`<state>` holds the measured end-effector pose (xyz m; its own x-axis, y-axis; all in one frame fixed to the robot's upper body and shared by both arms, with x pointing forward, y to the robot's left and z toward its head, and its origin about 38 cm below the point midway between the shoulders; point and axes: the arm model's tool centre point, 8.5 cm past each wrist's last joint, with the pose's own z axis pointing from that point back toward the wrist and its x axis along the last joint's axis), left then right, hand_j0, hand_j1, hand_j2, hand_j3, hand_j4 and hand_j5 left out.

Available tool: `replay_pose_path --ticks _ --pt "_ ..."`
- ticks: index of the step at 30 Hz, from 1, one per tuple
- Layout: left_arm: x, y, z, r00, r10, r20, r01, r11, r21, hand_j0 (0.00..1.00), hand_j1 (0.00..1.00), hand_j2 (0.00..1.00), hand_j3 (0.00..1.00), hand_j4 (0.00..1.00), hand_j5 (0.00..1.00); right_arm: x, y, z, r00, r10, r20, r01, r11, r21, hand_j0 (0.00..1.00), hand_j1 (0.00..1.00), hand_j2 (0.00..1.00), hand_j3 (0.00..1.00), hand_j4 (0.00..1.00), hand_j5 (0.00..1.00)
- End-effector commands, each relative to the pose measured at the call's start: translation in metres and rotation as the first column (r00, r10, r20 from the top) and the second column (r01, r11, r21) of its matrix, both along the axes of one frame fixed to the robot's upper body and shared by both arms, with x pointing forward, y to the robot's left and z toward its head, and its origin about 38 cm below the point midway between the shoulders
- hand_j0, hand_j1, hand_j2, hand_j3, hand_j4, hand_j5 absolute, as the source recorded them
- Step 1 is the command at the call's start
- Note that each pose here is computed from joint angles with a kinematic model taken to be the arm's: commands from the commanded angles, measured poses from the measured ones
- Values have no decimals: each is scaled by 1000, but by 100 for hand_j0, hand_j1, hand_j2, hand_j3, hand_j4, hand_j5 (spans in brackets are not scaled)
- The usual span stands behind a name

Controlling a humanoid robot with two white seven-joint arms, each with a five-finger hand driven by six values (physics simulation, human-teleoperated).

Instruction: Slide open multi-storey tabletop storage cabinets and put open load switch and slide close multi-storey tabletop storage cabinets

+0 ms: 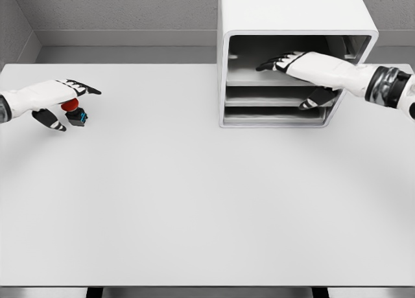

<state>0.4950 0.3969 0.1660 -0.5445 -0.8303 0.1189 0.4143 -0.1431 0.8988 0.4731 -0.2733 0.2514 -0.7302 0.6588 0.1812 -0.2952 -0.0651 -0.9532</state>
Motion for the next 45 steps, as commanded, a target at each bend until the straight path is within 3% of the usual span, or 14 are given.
replay_pose_path --ticks 1,7,10,29,39,45 --pt "1 -2 0 1000 1 0 -1 1000 -5 100 100 100 100 100 100 1 4 -1 1000 2 4 -2 1000 2 100 100 100 100 100 100" --pt "1 -1 1 1000 2 1 -2 1000 -4 99 99 99 99 99 99 6 6 -5 1000 -13 11 13 1000 -26 100 100 100 100 100 100" --pt "1 1 2 1000 5 3 -5 1000 -1 85 85 85 85 85 85 7 6 -2 1000 -15 20 16 999 -27 100 100 100 100 100 100" --pt "0 5 8 1000 4 14 -4 1000 5 85 85 85 85 85 85 3 7 -3 999 27 47 -23 997 -67 100 100 100 100 100 100" --pt "-3 -1 10 1000 -23 14 23 1000 5 72 72 72 72 72 72 1 7 -7 999 37 39 -34 997 -69 100 100 100 100 100 100" --pt "-4 -1 9 1000 -25 10 25 1000 7 72 72 72 72 72 72 -2 10 -8 996 72 43 -69 995 -68 100 100 100 100 100 100"
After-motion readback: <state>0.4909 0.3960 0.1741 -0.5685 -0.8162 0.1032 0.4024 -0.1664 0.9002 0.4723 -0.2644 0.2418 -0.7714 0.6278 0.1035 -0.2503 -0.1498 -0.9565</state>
